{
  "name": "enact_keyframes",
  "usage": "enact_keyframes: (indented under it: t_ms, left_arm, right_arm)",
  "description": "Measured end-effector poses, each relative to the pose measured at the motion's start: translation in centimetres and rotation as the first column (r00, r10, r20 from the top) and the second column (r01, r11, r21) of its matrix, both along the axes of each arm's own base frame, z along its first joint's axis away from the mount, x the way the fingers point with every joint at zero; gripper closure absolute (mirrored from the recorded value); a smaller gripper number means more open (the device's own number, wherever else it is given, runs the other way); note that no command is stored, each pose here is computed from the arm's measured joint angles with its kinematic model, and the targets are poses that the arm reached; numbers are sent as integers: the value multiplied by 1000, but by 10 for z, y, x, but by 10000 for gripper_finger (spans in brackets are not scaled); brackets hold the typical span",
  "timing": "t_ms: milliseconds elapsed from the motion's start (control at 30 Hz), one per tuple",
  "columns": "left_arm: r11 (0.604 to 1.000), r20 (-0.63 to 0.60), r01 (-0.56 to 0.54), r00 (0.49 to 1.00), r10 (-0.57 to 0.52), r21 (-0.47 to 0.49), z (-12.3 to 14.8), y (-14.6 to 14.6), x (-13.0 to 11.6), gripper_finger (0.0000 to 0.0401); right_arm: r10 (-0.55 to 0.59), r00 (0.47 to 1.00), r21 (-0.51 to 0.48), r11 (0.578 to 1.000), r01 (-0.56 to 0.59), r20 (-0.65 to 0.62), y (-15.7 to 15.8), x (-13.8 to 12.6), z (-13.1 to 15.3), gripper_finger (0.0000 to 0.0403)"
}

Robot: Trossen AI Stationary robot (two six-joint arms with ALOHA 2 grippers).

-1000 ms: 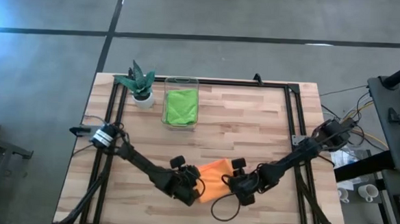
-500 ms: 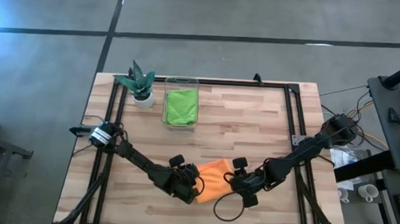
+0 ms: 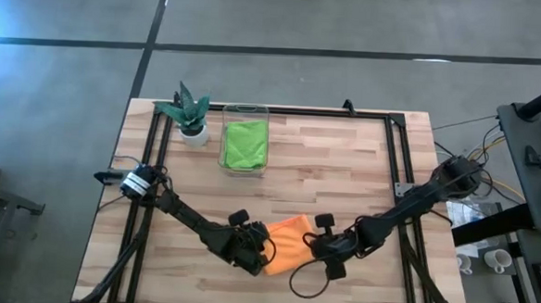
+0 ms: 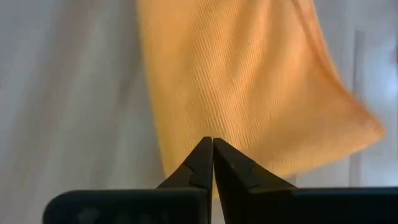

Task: Fold microfiber towels
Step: Stack the orange microfiber cloth on top on the green microfiber cloth into the bin

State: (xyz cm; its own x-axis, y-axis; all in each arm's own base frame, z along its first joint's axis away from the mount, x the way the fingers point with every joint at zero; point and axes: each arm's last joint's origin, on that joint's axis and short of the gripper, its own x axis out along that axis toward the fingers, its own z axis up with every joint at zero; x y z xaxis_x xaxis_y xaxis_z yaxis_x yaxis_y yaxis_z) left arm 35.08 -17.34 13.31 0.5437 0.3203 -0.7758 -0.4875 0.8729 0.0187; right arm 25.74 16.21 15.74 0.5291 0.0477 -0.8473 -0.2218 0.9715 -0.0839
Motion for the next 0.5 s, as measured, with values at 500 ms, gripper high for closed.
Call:
enact_keyframes:
  t_ms: [500]
  left_arm:
    - [989,102,5,995,10,-149,50,5,2,267]
  right_arm:
    - [-72,997,16,997,72,37,-1,-4,-7,395]
